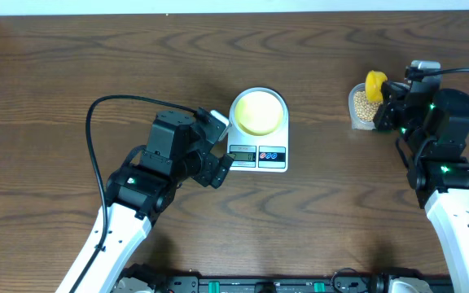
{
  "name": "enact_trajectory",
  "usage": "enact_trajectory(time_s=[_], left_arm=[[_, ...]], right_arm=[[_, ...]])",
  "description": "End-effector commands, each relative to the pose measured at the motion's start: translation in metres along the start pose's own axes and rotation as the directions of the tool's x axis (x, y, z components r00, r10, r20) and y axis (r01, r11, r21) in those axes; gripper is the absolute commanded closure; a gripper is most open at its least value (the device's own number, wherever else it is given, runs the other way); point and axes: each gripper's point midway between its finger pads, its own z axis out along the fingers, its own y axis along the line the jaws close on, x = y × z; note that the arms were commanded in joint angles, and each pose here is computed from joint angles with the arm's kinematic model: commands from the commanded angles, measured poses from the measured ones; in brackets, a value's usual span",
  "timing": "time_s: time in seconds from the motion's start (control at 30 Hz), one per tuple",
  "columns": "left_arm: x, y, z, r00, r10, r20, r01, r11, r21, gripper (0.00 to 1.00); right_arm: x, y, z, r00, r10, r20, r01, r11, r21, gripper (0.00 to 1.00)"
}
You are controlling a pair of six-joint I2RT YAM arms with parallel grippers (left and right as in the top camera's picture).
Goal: Scoop item into bowl and weigh 50g on scale
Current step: 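Lower the yellow scoop with the right gripper into the soybean tub, then push the scoop through the soybeans with the right gripper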
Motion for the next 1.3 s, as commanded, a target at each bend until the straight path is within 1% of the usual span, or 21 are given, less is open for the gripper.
enact_trajectory(time_s=[0.0,0.07,0.23,0.67,1.27], left_arm=[[0.007,-0.002,0.004,1.0,0.006,-0.014,-0.006,1.0,0.016,0.12],[0.007,-0.002,0.004,1.0,0.006,-0.014,-0.006,1.0,0.016,0.12],[0.007,-0.002,0.004,1.0,0.006,-0.013,-0.006,1.0,0.016,0.12],[0.007,-0.002,0.004,1.0,0.006,-0.013,-0.006,1.0,0.016,0.12],[0.007,-0.002,0.004,1.0,0.006,-0.014,-0.006,1.0,0.016,0.12]], right_arm=[[-0.003,-0.023,-0.003,0.997,-0.07,-0.017,0.071,0.989,0.129,0.99],[0.0,-0.028,-0.004,0.994,-0.108,-0.036,0.112,0.981,0.156,0.99],[0.001,-0.035,-0.005,0.991,-0.126,-0.049,0.133,0.972,0.195,0.99],[0.025,-0.042,0.011,0.983,-0.127,-0.131,0.151,0.969,0.196,0.99],[0.027,-0.042,0.014,0.983,-0.125,-0.136,0.151,0.969,0.195,0.99]])
